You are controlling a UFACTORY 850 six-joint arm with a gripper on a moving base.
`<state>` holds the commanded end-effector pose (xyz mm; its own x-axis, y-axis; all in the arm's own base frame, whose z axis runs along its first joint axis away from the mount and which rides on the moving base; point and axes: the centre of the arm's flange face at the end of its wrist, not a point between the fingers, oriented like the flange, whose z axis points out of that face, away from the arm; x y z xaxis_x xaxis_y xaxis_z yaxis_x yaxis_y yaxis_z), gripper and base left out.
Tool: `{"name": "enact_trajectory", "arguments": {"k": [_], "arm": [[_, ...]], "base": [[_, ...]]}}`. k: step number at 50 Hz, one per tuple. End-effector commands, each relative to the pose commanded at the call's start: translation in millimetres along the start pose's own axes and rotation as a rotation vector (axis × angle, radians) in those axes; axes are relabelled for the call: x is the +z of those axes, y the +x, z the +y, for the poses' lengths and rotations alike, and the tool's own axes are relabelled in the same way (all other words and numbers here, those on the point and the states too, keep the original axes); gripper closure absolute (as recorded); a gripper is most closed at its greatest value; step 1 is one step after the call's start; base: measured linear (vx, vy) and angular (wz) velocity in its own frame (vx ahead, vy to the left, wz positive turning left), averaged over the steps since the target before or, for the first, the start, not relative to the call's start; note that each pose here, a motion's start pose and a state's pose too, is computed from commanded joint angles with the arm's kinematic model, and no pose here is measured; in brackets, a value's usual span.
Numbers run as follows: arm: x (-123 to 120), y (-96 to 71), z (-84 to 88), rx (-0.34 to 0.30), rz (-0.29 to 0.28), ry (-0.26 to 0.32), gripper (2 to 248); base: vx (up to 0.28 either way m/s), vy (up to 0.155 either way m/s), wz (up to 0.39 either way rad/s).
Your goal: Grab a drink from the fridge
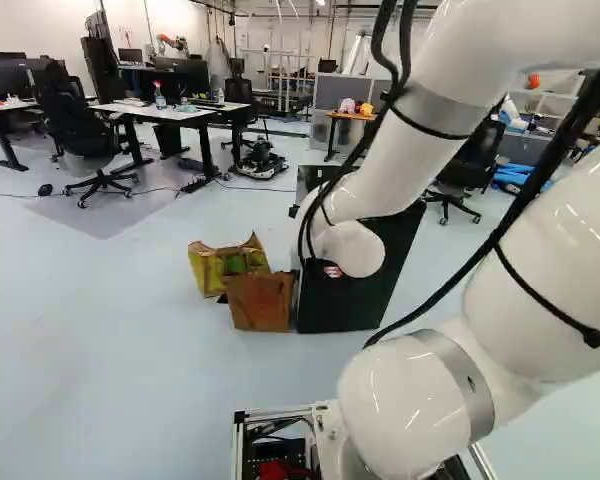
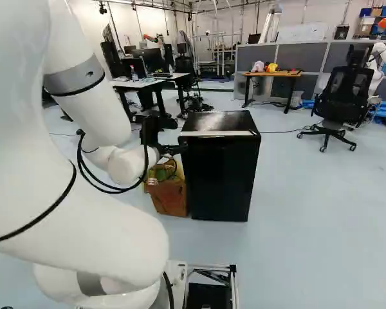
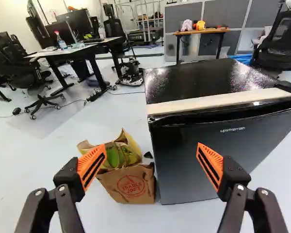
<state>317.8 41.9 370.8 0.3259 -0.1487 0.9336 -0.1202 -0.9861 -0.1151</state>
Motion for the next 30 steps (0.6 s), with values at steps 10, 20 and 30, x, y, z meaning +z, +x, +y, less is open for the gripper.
{"name": "enact_trajectory", "arguments": {"k": [10, 20, 30], "arm": [[9.7, -4.3, -9.1, 0.024, -0.01, -0.028, 3], [19.1, -10.5, -17.6, 0.045, -0.018, -0.061, 3], [25.8, -18.0, -24.1, 0.062, -0.024, -0.097, 3]], "base": [[0.0, 0.0, 0.0], [0.0, 0.0, 0.0], [0.0, 0.0, 0.0]]}}
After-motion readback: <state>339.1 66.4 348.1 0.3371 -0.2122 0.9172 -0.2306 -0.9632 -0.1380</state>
